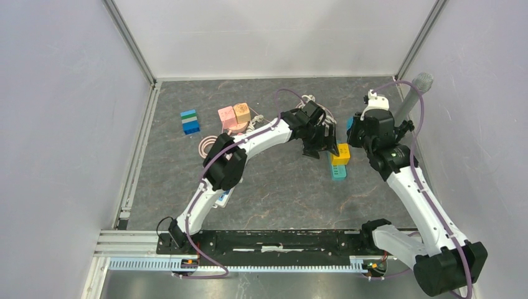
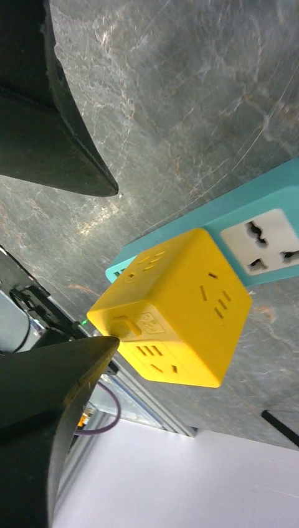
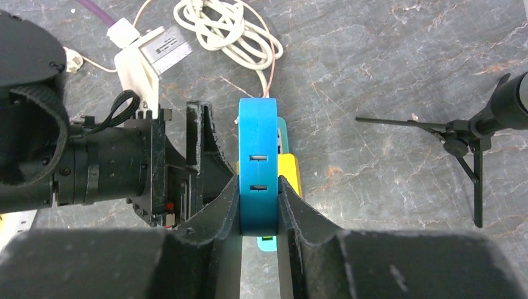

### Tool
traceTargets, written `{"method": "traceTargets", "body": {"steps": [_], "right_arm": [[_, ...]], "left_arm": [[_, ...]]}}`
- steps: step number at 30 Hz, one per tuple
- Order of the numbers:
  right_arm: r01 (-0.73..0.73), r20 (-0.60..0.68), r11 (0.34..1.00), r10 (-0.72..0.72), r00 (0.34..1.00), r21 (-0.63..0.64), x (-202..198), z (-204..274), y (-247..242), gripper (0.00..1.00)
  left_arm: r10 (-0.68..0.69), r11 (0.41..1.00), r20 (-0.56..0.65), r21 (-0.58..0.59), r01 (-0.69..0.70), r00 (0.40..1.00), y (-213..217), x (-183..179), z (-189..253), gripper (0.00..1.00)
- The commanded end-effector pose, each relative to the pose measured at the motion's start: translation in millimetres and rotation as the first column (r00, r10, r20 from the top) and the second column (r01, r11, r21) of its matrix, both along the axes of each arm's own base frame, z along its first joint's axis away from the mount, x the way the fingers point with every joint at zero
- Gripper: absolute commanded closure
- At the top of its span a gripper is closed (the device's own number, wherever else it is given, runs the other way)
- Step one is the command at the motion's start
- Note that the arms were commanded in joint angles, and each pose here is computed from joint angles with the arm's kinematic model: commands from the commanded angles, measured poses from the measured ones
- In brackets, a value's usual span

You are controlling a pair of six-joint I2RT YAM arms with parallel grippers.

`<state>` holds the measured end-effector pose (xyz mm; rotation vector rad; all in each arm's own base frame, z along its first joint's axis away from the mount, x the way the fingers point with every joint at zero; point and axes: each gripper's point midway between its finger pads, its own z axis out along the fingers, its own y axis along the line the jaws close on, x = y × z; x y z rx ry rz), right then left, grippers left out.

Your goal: Pull the plug off the socket

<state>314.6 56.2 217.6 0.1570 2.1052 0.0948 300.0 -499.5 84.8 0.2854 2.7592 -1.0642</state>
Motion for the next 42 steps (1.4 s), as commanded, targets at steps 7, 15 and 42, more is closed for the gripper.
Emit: {"method": "traceTargets", "body": {"steps": [7, 15, 42], "right_arm": [[-0.157, 0.034, 0.988, 0.156, 0.987, 0.010, -23, 25, 15, 1.00], [-0.490, 0.101, 0.857, 0.479, 0.872, 0.162, -50, 4, 80, 1.00], [-0.834, -0.419, 0.451, 0.856, 0.303, 0.319, -205, -183, 155, 0.92]], "left_arm": [[-0.001, 1.000, 0.248, -0.018, 0.005, 0.969, 32, 17, 73, 0.06], [0.256, 0.889, 0.557, 0.184, -0.419, 0.790, 167, 35, 105, 0.04], [0.276, 0.892, 0.660, 0.095, -0.442, 0.699, 233, -3, 133, 0.03]]}}
